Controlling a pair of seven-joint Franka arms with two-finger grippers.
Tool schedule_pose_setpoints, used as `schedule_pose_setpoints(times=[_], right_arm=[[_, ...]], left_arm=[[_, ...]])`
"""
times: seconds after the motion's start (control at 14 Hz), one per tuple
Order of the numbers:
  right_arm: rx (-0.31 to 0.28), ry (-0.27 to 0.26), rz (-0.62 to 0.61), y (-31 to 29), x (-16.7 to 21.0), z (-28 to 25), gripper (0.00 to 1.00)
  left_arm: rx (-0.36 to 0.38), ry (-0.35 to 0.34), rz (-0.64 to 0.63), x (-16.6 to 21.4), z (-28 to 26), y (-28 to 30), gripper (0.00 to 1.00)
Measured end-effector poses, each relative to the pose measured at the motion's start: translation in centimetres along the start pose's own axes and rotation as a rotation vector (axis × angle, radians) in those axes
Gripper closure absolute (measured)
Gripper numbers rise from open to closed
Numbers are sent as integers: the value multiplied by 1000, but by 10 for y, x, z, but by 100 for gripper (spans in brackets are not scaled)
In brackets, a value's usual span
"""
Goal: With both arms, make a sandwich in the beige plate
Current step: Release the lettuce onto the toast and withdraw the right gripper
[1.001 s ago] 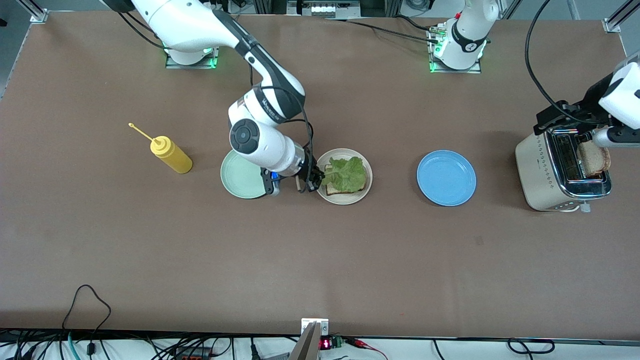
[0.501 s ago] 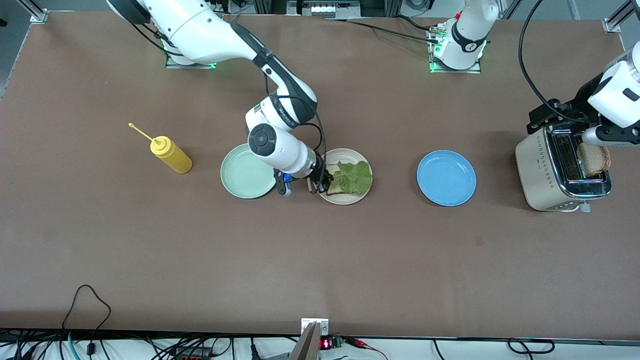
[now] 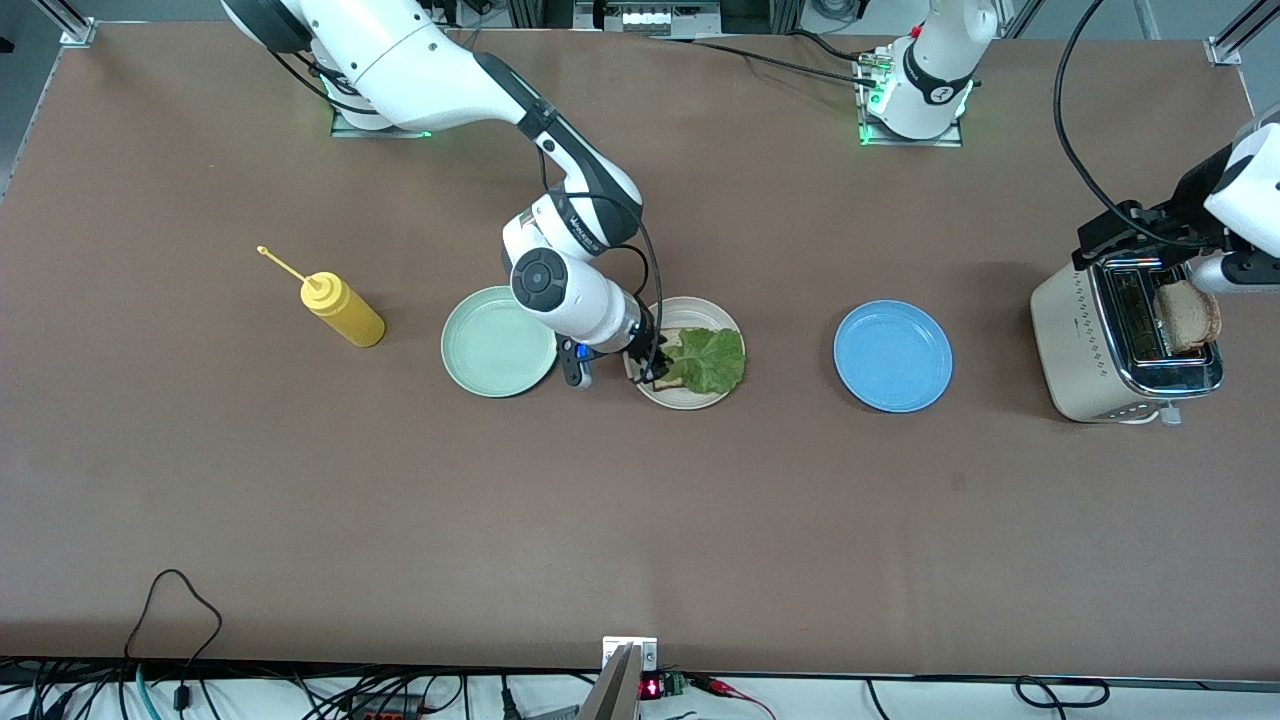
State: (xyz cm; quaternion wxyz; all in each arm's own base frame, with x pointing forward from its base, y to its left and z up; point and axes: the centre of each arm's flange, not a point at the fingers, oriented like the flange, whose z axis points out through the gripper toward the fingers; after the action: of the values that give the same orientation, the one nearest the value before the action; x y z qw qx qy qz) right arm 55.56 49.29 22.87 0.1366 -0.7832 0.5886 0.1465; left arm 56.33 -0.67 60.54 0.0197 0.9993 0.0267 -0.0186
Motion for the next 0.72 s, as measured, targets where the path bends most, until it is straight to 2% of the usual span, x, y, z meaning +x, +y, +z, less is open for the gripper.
schedule_pose_setpoints(times=[0.21,0.36,0.57,0.72], right_arm=[[7,4,2,-3,3,-3,18],[12,14,-6,-10,5,-20,0],[-26,45,-67,-19,12,-76,0],[-45,52,-159,-22,24,-125,0]], left_arm=[[0,0,-3,0,0,-1,0],[0,-5,-5,0,1,-2,0],[1,-23,-11,2,7,-5,0],[1,-46,-30,10,21,-16,0]])
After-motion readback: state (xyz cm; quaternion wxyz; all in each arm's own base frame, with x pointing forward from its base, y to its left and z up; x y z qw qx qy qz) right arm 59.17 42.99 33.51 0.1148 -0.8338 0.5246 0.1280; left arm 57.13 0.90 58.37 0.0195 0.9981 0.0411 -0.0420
